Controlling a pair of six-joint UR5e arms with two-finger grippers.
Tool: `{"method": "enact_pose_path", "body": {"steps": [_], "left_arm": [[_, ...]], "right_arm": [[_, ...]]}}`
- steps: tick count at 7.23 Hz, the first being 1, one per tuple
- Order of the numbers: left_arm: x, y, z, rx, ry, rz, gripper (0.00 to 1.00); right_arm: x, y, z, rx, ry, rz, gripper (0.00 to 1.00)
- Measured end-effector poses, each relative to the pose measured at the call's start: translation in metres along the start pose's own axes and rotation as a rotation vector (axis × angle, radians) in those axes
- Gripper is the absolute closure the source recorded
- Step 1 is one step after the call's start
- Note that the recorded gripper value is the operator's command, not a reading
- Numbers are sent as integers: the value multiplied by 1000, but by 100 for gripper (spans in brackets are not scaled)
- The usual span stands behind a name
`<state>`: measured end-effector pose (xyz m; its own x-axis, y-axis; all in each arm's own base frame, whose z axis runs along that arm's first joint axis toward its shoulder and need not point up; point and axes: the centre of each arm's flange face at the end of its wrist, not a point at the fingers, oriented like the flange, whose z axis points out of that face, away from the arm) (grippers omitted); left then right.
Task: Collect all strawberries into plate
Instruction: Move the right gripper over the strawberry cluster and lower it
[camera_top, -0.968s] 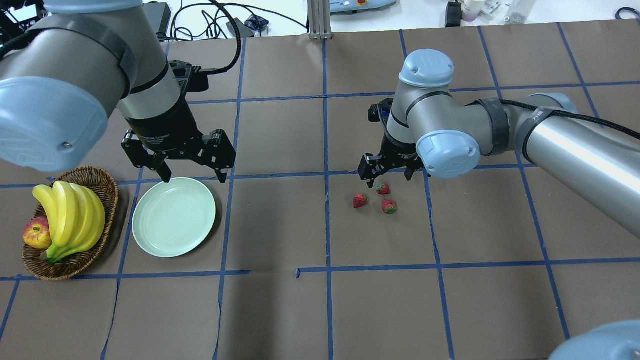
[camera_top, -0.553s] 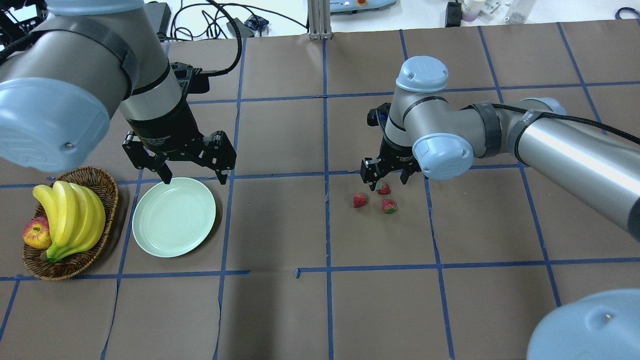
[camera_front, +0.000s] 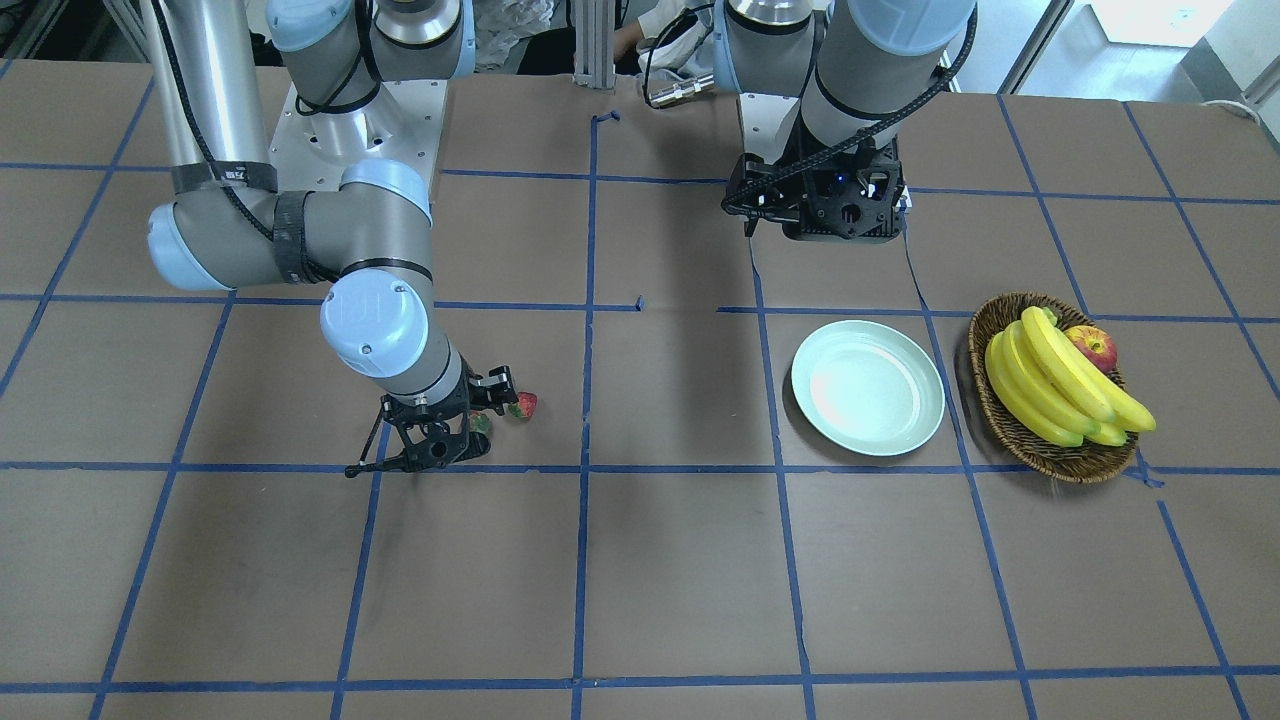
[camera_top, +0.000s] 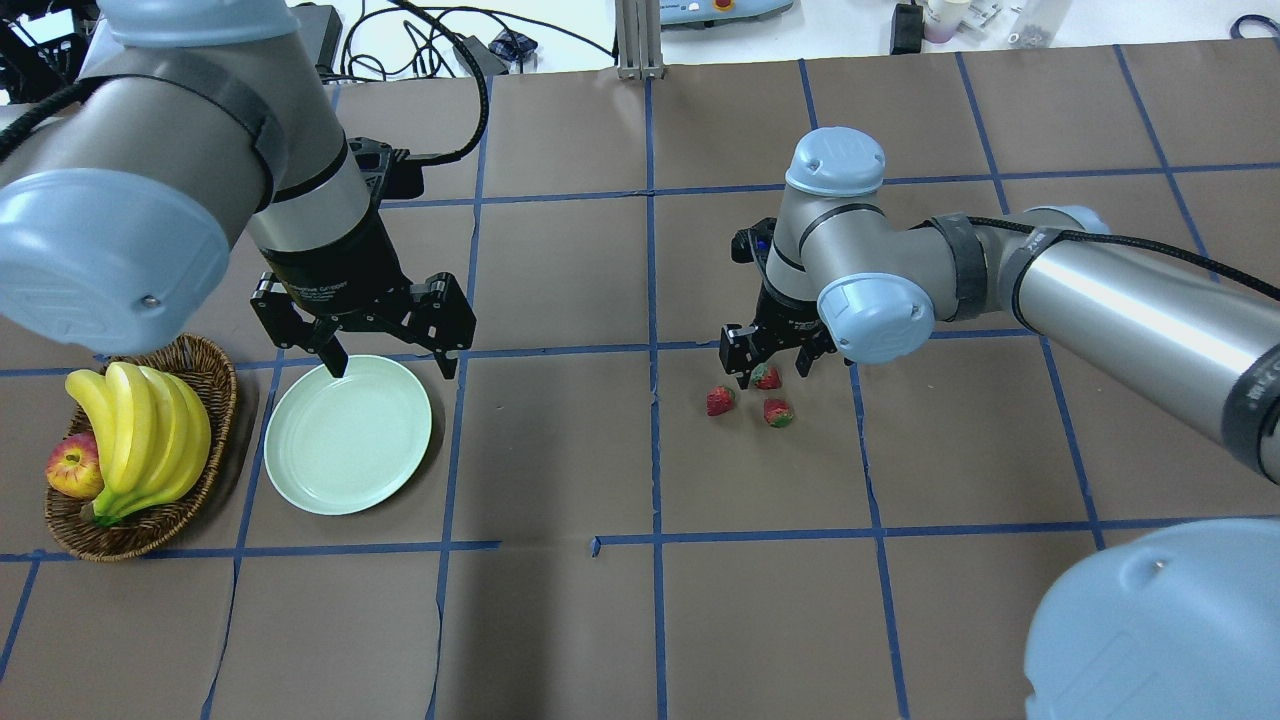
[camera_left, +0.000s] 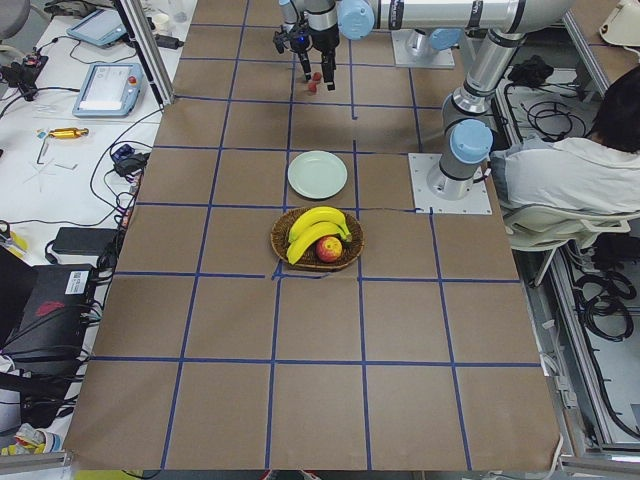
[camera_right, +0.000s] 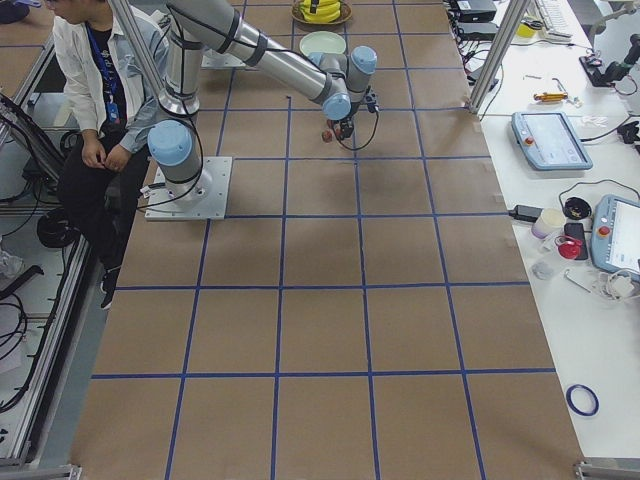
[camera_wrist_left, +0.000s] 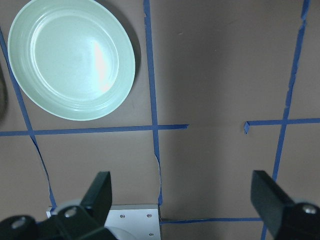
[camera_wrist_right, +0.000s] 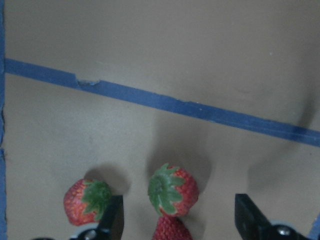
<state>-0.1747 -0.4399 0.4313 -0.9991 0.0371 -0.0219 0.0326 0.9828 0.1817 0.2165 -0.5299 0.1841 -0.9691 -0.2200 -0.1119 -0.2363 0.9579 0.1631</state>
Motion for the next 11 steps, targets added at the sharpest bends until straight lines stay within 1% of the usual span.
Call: {"method": "enact_pose_path", "body": {"steps": [1,2,3,4,5,6,8,9,11], "left_arm": [[0,0,0,0,0,0,0],[0,0,0,-1,0,0,0],[0,0,1,-2,0,-1,0],[0,0,1,-3,-1,-1,0],[0,0,1,-4,-2,0,0],[0,1,1,-4,-2,0,0],[1,1,2,-6,-1,0,0],[1,1,1,-6,-1,0,0],[0,1,0,-2,-3,5,0]], "right_arm": [[1,-1,2,0,2,0,20],[1,-2,3,2,4,-2,35],[1,-2,4,3,5,-6,35],[2,-3,5,2,10,-10,43],[3,-3,6,1,18,-12,95],[3,-3,6,2,21,-12,100],[3,-4,4,13,24,-10,100],[3,-6,-3,26,28,-5,100],[3,-6,-24,65,55,-1,100]]}}
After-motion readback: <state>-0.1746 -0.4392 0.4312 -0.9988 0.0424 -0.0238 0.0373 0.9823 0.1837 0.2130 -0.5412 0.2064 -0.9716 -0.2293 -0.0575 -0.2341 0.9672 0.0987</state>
